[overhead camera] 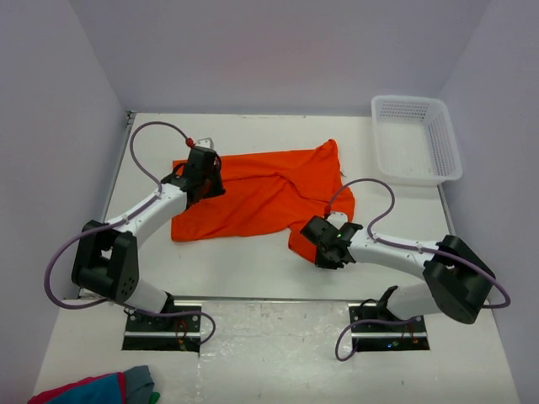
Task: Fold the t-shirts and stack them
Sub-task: Grap the side of the flattened tshirt closest away from the robot with both arms
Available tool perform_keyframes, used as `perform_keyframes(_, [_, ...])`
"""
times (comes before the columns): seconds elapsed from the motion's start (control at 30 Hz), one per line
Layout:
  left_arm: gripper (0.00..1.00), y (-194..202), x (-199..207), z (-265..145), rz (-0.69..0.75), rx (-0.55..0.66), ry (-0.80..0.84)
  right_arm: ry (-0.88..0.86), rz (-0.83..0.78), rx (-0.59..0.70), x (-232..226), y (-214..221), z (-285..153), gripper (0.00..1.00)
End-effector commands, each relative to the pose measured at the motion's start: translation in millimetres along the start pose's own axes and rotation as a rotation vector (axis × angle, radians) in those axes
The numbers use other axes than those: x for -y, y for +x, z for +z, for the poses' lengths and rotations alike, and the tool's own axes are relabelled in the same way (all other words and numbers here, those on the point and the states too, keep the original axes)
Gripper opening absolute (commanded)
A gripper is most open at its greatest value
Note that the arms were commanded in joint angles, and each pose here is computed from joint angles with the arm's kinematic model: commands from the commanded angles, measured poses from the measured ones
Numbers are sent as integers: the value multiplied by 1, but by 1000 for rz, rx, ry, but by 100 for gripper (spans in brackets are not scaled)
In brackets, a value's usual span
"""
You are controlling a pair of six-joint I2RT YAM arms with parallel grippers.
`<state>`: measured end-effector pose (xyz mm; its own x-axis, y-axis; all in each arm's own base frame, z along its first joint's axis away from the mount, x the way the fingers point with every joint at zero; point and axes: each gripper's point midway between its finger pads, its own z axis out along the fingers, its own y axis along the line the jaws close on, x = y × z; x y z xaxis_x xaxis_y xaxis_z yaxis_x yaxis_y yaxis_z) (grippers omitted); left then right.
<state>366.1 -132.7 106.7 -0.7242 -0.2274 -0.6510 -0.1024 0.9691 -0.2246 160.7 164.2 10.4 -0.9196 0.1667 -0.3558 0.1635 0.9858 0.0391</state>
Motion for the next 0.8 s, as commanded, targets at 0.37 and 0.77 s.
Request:
perform_keyframes(0.37, [27, 61, -66, -34, -223, -63, -283, 4, -19, 77, -8, -3, -22, 0])
perform_keyframes(0.77, [30, 66, -145, -87, -315, -73, -731, -92, -112, 64, -19, 8, -9, 0])
